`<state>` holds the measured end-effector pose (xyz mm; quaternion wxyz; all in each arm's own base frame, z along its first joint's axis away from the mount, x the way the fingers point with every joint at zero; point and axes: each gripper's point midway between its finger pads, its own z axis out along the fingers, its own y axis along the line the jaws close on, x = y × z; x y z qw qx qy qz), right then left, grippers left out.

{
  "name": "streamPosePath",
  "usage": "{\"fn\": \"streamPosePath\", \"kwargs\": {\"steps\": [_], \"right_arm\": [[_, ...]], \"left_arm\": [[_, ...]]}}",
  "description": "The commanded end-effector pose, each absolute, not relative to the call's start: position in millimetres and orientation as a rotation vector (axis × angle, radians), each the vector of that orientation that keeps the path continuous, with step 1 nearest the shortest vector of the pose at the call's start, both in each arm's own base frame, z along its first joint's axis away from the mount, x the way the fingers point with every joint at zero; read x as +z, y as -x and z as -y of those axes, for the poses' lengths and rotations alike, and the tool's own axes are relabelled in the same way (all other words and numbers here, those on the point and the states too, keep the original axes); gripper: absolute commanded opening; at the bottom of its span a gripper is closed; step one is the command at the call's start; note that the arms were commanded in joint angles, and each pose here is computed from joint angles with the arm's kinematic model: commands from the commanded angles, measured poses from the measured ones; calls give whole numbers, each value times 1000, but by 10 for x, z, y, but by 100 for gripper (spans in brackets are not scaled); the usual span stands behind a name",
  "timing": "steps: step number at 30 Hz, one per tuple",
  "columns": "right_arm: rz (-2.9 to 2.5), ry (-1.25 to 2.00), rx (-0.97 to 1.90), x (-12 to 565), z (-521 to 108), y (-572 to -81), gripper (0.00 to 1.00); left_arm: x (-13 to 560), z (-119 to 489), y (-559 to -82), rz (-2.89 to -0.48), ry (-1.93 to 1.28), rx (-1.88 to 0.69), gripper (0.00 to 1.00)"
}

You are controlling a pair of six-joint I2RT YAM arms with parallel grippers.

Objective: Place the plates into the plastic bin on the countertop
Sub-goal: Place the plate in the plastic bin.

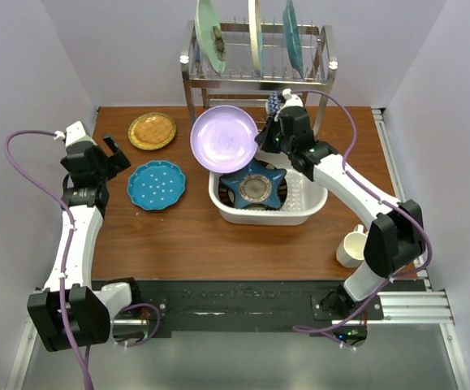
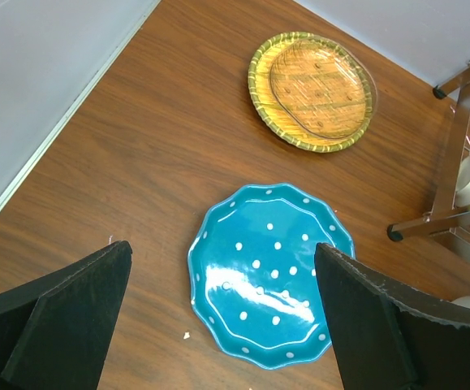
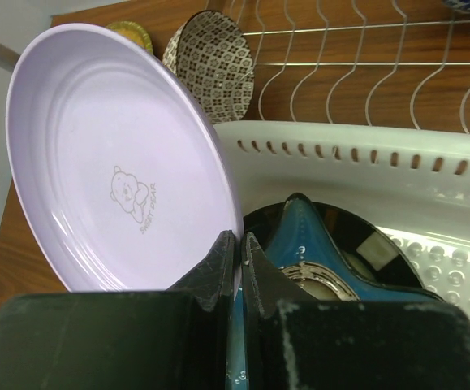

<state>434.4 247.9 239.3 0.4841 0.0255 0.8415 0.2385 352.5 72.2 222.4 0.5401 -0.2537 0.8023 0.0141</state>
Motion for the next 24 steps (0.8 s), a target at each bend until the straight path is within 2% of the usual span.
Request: {"fn": "streamPosePath", "kwargs": {"steps": [1,24], "right_arm": [[-1982,-74,583,2640,-2320,-4296,0],[-2093,-107,487,2132,-1839,-3925,0]], "left_arm": [[2285,-753,-3581,-1884,614,33,100],[2151,-719,-3600,-1922,607,20,100]]}}
